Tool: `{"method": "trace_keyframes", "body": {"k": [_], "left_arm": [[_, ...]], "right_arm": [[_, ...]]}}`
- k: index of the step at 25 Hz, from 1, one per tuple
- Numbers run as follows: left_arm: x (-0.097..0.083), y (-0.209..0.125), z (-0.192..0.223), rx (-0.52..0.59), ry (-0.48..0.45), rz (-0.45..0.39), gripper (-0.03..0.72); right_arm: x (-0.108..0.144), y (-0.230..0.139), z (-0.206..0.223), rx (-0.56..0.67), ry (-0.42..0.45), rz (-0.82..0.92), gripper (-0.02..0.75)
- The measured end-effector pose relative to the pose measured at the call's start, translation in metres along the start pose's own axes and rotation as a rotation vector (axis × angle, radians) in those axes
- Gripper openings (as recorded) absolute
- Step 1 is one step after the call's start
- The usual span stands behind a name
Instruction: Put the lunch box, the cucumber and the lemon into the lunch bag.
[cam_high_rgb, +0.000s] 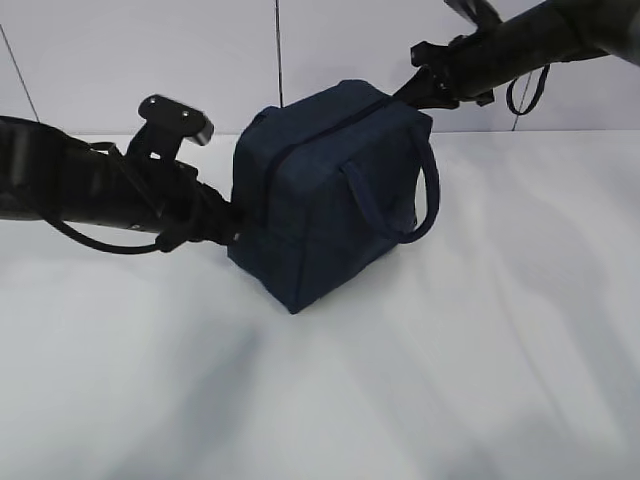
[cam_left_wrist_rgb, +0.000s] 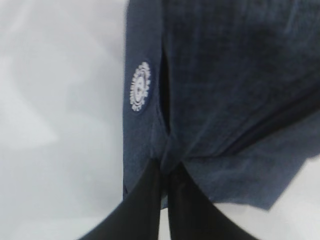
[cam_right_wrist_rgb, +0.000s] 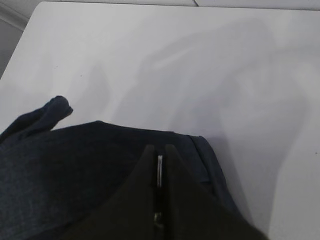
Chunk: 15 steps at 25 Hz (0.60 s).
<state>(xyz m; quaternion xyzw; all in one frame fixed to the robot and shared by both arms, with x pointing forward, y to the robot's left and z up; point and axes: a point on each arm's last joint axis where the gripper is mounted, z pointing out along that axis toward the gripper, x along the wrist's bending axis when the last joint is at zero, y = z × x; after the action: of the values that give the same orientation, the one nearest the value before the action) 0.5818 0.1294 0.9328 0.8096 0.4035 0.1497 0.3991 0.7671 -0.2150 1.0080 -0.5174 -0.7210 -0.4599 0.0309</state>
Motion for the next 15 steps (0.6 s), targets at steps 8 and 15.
{"method": "trace_keyframes", "body": {"k": [8, 15], "left_arm": [[0.028, 0.019, -0.004, -0.042, 0.109, -0.013, -0.010], [0.038, 0.027, 0.010, -0.056, 0.124, -0.012, -0.010]], "right_arm": [[-0.010, -0.001, -0.009, 0.013, -0.003, 0.140, 0.001], [-0.008, -0.007, -0.010, 0.074, 0.018, 0.150, 0.001]]}}
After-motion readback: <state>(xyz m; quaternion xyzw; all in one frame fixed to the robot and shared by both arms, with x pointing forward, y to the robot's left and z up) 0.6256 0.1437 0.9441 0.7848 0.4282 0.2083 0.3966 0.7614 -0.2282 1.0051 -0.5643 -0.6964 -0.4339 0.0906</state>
